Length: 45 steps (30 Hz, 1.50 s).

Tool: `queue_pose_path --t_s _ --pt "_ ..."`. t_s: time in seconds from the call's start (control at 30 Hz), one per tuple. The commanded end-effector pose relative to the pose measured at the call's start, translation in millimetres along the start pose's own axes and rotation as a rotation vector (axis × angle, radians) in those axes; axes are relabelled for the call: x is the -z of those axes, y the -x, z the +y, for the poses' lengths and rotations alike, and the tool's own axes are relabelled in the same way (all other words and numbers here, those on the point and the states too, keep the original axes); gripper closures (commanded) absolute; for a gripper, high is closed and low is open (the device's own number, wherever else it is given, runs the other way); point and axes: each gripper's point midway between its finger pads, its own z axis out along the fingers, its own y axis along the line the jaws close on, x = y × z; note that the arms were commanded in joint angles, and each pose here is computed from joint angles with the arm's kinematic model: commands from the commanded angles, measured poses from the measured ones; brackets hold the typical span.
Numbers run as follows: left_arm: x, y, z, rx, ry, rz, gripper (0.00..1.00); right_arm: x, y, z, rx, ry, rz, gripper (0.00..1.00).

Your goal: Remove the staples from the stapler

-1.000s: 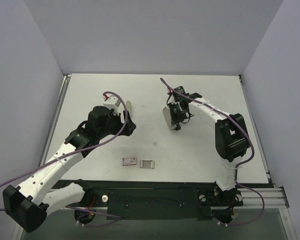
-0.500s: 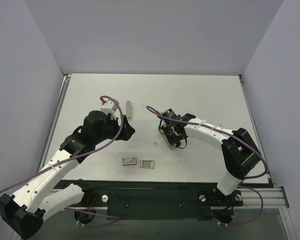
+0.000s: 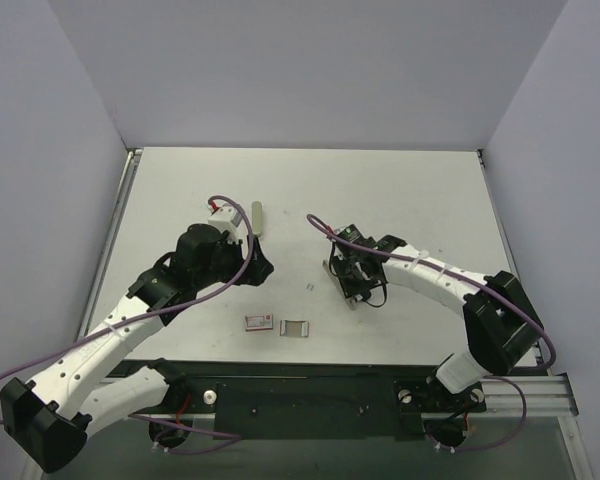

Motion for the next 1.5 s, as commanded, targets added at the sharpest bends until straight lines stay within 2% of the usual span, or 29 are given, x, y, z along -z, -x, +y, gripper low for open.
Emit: queue_pose_path --t_s 0.0,0.23,0.43,0.5,0.67,0.7,0.83,0.93,0.97,1.0,1.03,1.07,1.37,1.47 --pt "-3 13 -11 0.0 -0.029 -0.036 0.18 16 -3 -4 -0.061 -0.017 -0.021 0.75" --pt "-21 17 -21 -0.026 -0.04 -0.011 0.18 49 0 3 -0.204 0.051 -0.138 0.69" --pt "-46 28 -33 -0.038 -0.058 0.002 0.2 52 -18 15 -0.323 0.135 -0.158 0.73" --pt "-63 24 -39 -0.045 -0.069 0.032 0.21 47 -25 15 -0.358 0.137 -0.15 0.76" --pt "-90 33 -57 -0.063 -0.101 0.042 0.23 28 -42 24 -0.398 0.178 -0.107 0.95" --pt "-102 28 -56 -0.065 -0.096 0.06 0.25 27 -41 27 -0.41 0.189 -0.11 1.0" --pt "-133 30 -71 -0.08 -0.134 0.09 0.38 15 -42 35 -0.44 0.222 -0.1 1.0" --pt "-157 33 -85 -0.096 -0.181 0.105 0.66 7 -45 37 -0.47 0.229 -0.09 1.0" --pt "-168 26 -85 -0.093 -0.186 0.128 0.71 6 -42 38 -0.487 0.234 -0.101 1.0" --pt "-173 32 -92 -0.095 -0.199 0.119 0.84 2 -43 38 -0.502 0.235 -0.099 1.0" --pt "-184 24 -92 -0.097 -0.202 0.144 0.88 1 -43 38 -0.509 0.234 -0.1 1.0" --pt "-189 29 -96 -0.097 -0.21 0.137 1.0 -1 -42 37 -0.528 0.228 -0.105 1.0" --pt "-254 10 -112 -0.106 -0.255 0.212 1.0 -18 -41 32 -0.593 0.171 -0.11 1.0" --pt "-271 -8 -106 -0.112 -0.24 0.263 1.0 -22 -42 28 -0.609 0.142 -0.107 1.0"
